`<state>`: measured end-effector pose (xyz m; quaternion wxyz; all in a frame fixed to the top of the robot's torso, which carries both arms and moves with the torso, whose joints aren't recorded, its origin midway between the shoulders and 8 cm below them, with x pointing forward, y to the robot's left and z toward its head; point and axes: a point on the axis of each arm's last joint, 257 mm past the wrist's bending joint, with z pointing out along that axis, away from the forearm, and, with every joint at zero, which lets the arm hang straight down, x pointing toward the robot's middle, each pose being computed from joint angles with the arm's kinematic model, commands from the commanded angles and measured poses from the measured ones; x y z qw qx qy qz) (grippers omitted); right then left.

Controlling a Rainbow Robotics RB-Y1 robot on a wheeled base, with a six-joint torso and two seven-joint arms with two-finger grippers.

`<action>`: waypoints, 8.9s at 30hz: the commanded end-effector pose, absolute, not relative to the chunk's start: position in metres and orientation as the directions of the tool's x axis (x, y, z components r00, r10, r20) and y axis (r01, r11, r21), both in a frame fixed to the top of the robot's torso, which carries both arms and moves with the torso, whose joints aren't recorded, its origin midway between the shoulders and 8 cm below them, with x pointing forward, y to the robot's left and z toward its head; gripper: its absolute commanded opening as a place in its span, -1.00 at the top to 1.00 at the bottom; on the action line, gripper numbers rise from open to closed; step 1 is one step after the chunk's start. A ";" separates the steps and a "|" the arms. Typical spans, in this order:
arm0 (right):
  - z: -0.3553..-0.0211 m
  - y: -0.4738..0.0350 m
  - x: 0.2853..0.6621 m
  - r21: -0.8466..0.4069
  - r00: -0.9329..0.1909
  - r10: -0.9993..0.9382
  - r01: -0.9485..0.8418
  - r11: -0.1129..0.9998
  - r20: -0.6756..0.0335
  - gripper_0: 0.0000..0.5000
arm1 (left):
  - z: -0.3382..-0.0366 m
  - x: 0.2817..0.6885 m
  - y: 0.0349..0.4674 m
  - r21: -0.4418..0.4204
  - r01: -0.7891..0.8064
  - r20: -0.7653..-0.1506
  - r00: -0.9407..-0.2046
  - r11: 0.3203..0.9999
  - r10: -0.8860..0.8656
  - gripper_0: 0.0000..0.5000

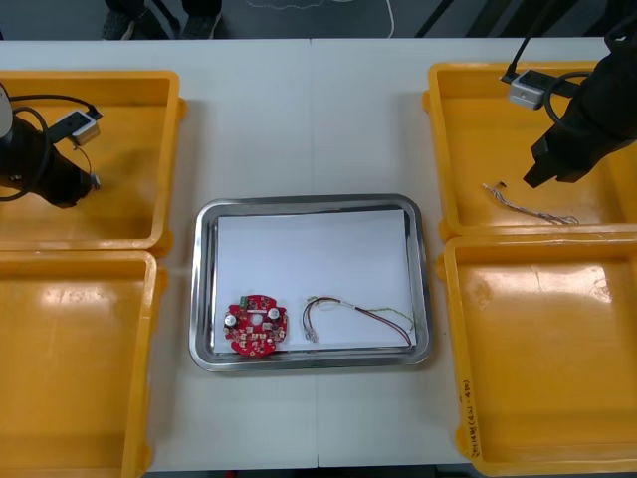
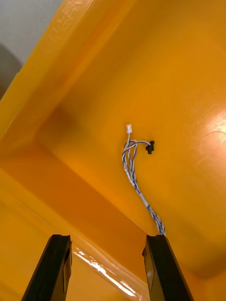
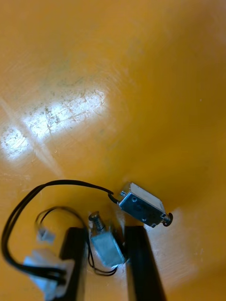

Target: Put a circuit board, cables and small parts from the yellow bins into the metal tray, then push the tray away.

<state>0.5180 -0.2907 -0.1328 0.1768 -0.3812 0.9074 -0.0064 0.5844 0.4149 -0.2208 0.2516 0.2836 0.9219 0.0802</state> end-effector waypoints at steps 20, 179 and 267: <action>-0.157 -0.324 0.558 -0.327 -0.547 -0.757 -0.686 0.650 -0.357 -0.80 | -0.169 0.553 0.418 0.192 0.451 -0.404 -0.773 0.872 0.489 1.00; -0.227 -0.331 0.579 -0.436 -0.464 -0.833 -0.710 0.554 -0.301 -1.00 | -0.182 0.446 0.133 -0.106 0.015 -0.465 -0.884 0.994 -0.036 -1.00; -0.114 -0.106 0.494 -0.325 0.005 -0.929 -0.937 0.125 -0.370 1.00 | -0.101 0.601 0.388 -0.115 -0.237 -0.517 -0.815 0.965 -0.262 -1.00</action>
